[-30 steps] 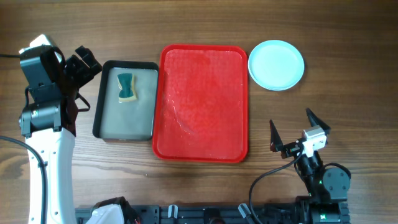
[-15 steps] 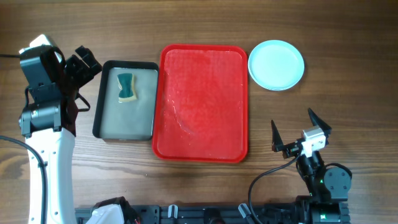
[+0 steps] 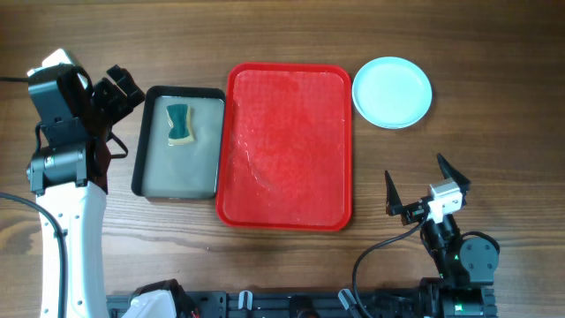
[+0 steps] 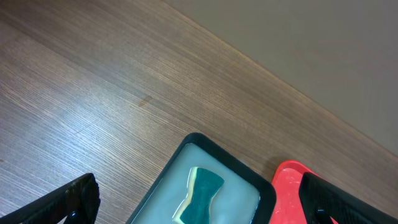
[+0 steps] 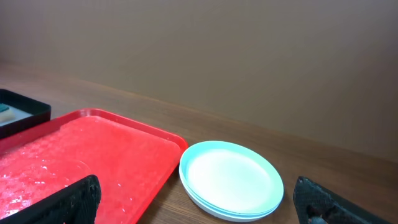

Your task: Clean dirty plates on tray and stack at the side

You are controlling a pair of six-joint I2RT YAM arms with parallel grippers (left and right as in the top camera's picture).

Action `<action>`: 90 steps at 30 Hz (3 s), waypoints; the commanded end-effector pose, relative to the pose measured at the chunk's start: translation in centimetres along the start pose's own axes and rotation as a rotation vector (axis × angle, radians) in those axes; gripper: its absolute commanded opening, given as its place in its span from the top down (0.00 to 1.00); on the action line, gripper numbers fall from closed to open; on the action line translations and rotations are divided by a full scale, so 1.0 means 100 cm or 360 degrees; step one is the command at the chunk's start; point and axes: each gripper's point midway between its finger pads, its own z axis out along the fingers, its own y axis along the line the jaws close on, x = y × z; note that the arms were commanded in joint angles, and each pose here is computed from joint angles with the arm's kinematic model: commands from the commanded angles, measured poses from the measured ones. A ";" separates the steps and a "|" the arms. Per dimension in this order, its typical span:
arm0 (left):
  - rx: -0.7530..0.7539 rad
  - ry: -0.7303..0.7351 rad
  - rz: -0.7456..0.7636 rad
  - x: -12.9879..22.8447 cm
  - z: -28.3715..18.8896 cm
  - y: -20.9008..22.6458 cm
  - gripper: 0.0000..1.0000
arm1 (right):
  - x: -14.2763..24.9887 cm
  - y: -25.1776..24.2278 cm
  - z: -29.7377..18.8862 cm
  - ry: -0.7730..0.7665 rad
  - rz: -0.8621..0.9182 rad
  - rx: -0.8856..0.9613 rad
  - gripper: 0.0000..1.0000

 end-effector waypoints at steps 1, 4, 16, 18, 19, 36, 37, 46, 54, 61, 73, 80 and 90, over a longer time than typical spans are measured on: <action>-0.0001 -0.0011 -0.0021 -0.003 -0.001 0.001 0.00 | -0.003 0.002 -0.001 -0.0026 -0.0036 -0.0019 0.00; -0.0001 -0.0011 -0.0021 -0.003 -0.001 0.001 0.00 | -0.003 0.002 -0.001 -0.0026 -0.0036 -0.0019 0.00; -0.0001 -0.0011 -0.0021 -0.003 -0.001 0.001 0.00 | -0.003 0.002 -0.001 -0.0024 -0.0036 -0.0019 0.00; -0.0001 -0.0011 -0.0021 -0.003 -0.001 0.001 0.00 | -0.003 0.002 -0.001 -0.0024 -0.0035 -0.0019 0.00; -0.0001 -0.0011 -0.0021 -0.003 -0.001 0.001 0.00 | -0.003 0.002 -0.001 -0.0024 -0.0036 -0.0019 0.00; -0.0001 -0.0010 -0.0021 -0.003 -0.001 0.001 0.00 | -0.003 0.002 -0.001 -0.0024 -0.0036 -0.0019 0.01; -0.0001 -0.0010 -0.0021 -0.003 -0.001 0.001 0.00 | -0.003 0.002 -0.001 -0.0024 -0.0036 -0.0019 0.01; 0.0026 -0.0057 -0.0018 -0.008 -0.012 -0.003 0.00 | -0.003 0.002 -0.001 -0.0024 -0.0035 -0.0019 0.01; 0.0218 -0.0368 -0.0001 -0.036 -0.095 -0.025 0.00 | -0.003 0.002 -0.001 -0.0024 -0.0036 -0.0019 0.00; 0.0457 -0.0662 0.0022 -0.045 -0.183 -0.043 0.00 | -0.003 0.002 -0.001 -0.0024 -0.0035 -0.0019 0.00; 0.0623 -0.0997 -0.0012 -0.022 -0.294 -0.018 0.00 | -0.003 0.002 -0.001 -0.0024 -0.0035 -0.0019 0.01; 0.0631 -0.0948 0.0000 0.022 -0.316 0.006 0.00 | -0.003 0.002 -0.001 -0.0024 -0.0035 -0.0019 0.01; 0.0671 -0.0935 0.0011 0.067 -0.333 0.029 0.00 | -0.003 0.002 -0.001 -0.0024 -0.0036 -0.0019 0.00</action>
